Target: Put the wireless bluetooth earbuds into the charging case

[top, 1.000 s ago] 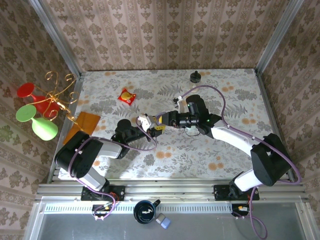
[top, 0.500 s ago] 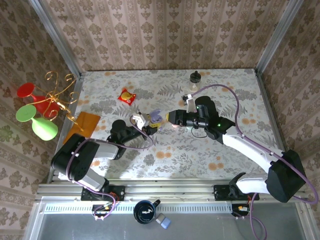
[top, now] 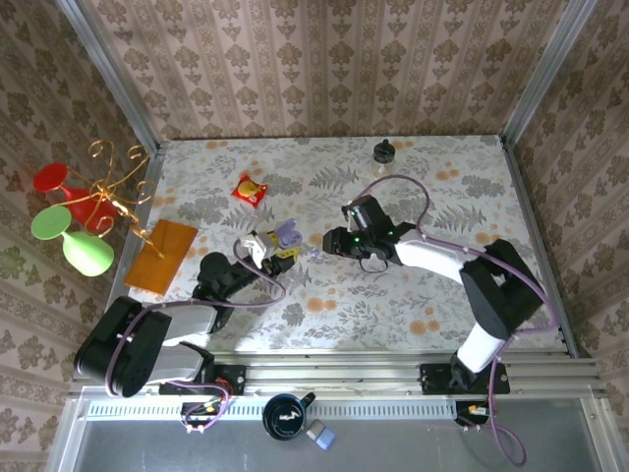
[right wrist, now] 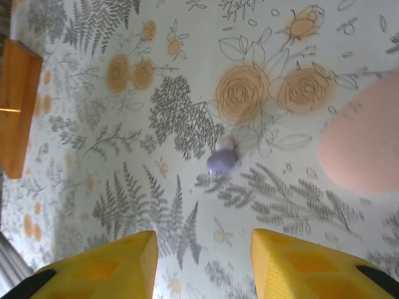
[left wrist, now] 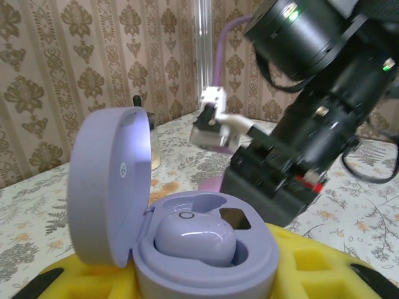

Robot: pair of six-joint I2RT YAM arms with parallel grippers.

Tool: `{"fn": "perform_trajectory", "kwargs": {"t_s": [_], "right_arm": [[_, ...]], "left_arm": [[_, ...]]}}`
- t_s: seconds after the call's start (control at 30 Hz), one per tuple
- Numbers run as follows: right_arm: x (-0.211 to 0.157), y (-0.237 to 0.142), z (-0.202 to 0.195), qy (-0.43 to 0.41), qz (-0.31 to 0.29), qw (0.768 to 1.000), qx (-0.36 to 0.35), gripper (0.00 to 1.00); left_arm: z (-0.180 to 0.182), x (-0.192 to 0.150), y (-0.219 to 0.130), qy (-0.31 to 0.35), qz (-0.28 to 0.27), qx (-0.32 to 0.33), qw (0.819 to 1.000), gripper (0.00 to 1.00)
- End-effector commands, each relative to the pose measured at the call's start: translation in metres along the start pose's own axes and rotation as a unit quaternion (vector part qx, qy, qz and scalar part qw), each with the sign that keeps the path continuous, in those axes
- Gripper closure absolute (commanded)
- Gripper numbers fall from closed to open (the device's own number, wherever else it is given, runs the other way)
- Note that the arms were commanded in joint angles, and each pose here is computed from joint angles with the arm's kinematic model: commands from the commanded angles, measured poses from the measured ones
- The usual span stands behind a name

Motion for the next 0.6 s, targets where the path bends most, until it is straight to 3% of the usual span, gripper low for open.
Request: {"fn": "perform_trajectory", "kwargs": {"t_s": [0.0, 0.27, 0.57], "right_arm": [[0.008, 0.019, 0.010, -0.024, 0.020, 1.000, -0.001, 0.55], [0.022, 0.069, 0.015, -0.045, 0.055, 0.997, -0.022, 0.55], [0.016, 0.088, 0.012, -0.049, 0.078, 0.995, -0.031, 0.54]], "left_arm": [[-0.001, 0.008, -0.007, -0.006, -0.021, 0.009, 1.000, 0.76], [-0.009, 0.016, -0.013, -0.005, -0.034, 0.018, 0.999, 0.76], [-0.013, 0.019, -0.013, 0.030, -0.011, 0.017, 0.999, 0.76]]}}
Point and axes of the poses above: each hand's point on the last joint's axis, 136 mm out from that joint toward the fingers, its own y axis out along the fingers, its own z axis along the line the jaws close on, x = y × z, the point moved 8 cm from there along -y, back along the fingers, and after that the axes turned 11 degrees about y, right-handed, at the moved point
